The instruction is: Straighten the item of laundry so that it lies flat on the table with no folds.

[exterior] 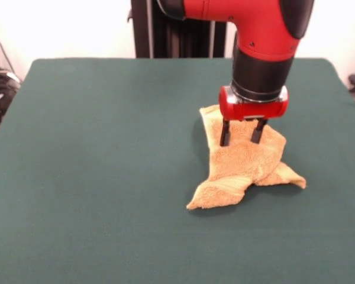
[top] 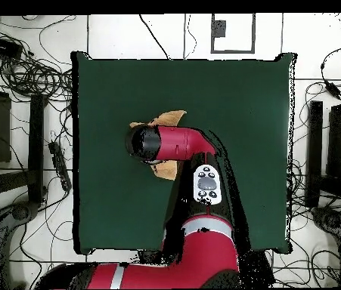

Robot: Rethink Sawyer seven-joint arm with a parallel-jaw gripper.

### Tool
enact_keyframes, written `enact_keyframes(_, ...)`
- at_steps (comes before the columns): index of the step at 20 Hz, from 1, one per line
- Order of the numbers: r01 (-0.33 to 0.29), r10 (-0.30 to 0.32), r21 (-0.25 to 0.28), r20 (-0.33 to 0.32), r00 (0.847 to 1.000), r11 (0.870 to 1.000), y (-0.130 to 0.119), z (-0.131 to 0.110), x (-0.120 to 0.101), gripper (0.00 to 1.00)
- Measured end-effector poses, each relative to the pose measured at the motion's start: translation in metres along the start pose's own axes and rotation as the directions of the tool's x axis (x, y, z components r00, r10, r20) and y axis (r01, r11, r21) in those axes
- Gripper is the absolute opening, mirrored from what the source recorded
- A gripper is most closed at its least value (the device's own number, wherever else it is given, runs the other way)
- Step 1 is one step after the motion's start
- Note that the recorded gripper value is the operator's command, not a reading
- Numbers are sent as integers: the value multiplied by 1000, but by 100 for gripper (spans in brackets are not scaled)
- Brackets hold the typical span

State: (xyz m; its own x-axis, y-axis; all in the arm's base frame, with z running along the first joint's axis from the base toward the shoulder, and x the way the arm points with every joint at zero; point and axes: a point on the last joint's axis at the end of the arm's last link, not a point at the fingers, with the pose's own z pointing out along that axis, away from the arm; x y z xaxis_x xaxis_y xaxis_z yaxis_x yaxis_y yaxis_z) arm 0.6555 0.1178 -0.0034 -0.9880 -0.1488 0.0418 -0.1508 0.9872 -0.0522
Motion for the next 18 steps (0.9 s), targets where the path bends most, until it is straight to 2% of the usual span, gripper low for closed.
enact_keyframes(6,4,-4,12,7,1000,1000,-1,5,-7,100)
enact_keyframes(7,4,-4,11,8,1000,1000,-1,5,-9,0)
enact_keyframes(18,2,-2,17,4,1000,1000,-3,4,-13,0)
